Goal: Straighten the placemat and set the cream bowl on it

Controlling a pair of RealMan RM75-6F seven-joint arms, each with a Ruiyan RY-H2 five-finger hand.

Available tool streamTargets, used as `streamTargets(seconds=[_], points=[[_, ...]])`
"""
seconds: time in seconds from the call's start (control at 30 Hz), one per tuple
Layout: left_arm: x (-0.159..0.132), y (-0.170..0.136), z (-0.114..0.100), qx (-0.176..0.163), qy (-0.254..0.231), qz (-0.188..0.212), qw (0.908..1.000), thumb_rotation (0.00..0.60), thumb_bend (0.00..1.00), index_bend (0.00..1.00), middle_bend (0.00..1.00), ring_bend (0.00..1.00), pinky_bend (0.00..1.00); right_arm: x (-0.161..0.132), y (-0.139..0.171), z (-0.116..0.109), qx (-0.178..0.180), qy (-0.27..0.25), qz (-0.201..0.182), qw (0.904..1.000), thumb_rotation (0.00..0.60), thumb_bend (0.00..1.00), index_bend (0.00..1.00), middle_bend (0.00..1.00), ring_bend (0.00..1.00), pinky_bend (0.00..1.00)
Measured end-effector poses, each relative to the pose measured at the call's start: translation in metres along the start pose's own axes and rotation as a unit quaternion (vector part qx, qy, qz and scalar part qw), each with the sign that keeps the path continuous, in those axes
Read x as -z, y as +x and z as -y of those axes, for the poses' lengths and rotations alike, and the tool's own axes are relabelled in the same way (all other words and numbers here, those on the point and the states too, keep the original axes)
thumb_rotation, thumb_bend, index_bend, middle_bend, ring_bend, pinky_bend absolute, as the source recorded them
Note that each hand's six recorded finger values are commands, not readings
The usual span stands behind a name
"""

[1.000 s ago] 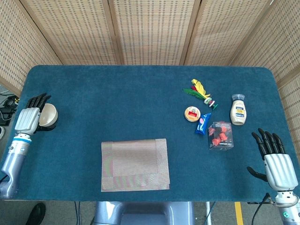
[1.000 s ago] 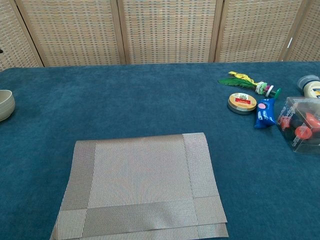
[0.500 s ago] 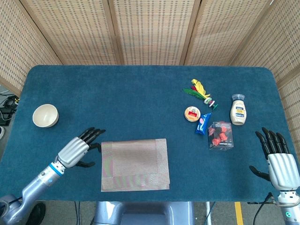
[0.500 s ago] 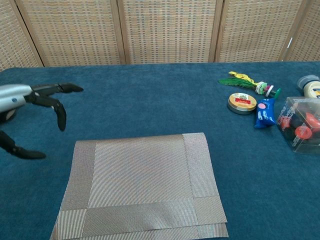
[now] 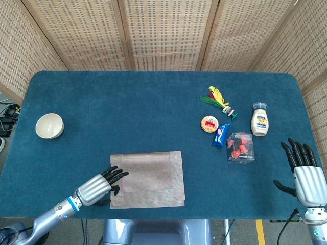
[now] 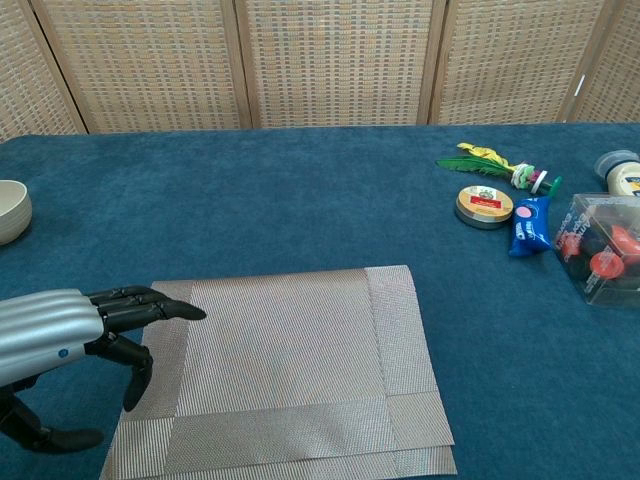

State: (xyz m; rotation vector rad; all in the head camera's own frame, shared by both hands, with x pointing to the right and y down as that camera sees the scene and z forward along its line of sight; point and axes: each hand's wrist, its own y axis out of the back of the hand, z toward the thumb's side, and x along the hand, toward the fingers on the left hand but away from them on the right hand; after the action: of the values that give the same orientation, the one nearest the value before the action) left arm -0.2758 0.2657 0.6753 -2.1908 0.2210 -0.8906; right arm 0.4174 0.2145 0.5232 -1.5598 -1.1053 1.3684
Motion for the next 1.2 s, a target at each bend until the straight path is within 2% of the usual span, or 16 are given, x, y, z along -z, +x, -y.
streamTargets(seconds=[0.13,0.5,1.2], points=[[-0.005,-0.002,0.008,0.013,0.001,0.005,0.9999,0.600,0.34,0.44,0.00,0.00,0.00,0.000,0.000,-0.001,0.002,-0.001,0.000,1.0000,0.600,0.00,0.00,0.00,0.00,0.00],[-0.012,-0.007,0.018,0.036,-0.001,0.014,0.9993,0.600,0.34,0.44,0.00,0.00,0.00,0.000,0.001,-0.002,0.002,-0.002,0.000,1.0000,0.600,0.00,0.00,0.00,0.00,0.00],[-0.008,0.003,0.030,0.044,0.000,0.004,0.9990,0.600,0.35,0.45,0.00,0.00,0.00,0.002,0.002,-0.006,0.006,-0.007,0.001,1.0000,0.600,0.00,0.00,0.00,0.00,0.00]])
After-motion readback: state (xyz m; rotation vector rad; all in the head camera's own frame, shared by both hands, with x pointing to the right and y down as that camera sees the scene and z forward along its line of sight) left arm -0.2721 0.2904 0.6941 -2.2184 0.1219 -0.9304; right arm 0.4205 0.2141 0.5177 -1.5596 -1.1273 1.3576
